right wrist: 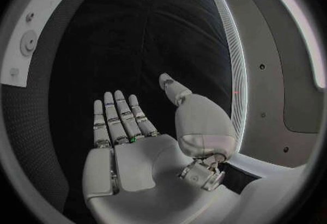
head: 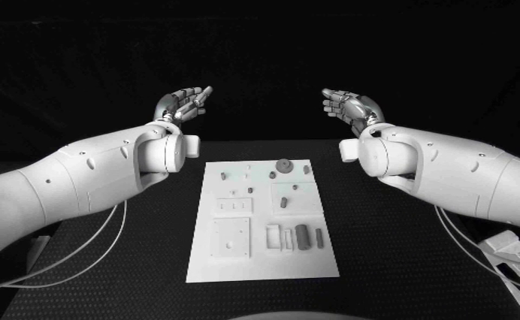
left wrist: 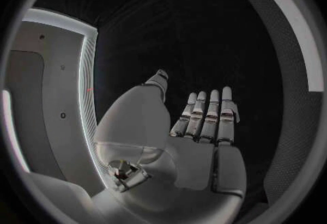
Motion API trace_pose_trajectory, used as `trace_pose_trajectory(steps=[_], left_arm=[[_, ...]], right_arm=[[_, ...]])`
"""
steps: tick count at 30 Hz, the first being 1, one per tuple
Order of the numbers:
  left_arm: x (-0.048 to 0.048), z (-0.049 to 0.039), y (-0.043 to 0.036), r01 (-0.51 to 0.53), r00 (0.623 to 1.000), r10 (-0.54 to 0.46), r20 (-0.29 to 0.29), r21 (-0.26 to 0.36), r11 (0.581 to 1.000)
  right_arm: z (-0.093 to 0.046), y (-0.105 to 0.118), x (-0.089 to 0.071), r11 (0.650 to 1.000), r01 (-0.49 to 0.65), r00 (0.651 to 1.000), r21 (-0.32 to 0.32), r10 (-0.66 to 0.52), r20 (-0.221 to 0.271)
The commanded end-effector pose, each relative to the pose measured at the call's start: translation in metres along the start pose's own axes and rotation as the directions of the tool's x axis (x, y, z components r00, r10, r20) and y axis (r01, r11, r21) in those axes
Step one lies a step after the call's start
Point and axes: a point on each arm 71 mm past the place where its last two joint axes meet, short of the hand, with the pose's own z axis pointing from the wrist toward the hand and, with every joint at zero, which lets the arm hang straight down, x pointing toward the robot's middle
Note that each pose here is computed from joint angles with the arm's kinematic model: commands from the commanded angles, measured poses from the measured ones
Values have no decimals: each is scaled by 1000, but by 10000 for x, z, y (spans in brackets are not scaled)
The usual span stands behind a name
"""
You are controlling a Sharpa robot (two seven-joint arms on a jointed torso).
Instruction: Assemble the parts on the task board
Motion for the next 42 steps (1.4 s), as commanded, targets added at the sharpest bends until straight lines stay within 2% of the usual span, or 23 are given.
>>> trace_pose_trajectory(steps=[1,5,11,12,16,20,24,32,36,38,42], left_arm=[[0,124,-38,7,993,-17,-113,-87,996],[-90,245,-133,-10,993,-1,-115,-99,995],[-133,297,-180,-18,993,6,-115,-105,994],[-87,276,-189,-26,989,12,-150,-93,995],[-93,270,-203,-41,988,31,-149,-68,997],[-108,250,-209,-74,984,66,-165,-45,996],[-90,223,-217,-99,976,92,-195,-25,995],[6,131,-235,-122,952,119,-281,7,993],[67,53,-247,-110,943,109,-313,14,994],[94,-2,-255,-102,938,102,-333,17,995],[147,-107,-289,-88,929,90,-360,23,996]], right_arm=[[99,10,22,995,10,983,97,9,-184],[197,82,-73,992,36,977,119,-10,-213],[246,125,-124,990,51,973,130,-20,-228],[328,188,-161,949,313,931,-19,-311,-192],[363,194,-164,919,391,903,-53,-395,-172],[402,199,-127,826,550,812,-123,-564,-152],[418,188,-89,764,629,745,-145,-646,-167],[447,199,15,599,766,579,-233,-800,-155],[459,188,84,516,811,498,-277,-856,-138],[460,192,130,486,820,473,-303,-873,-119],[453,160,208,416,846,402,-334,-908,-115]])
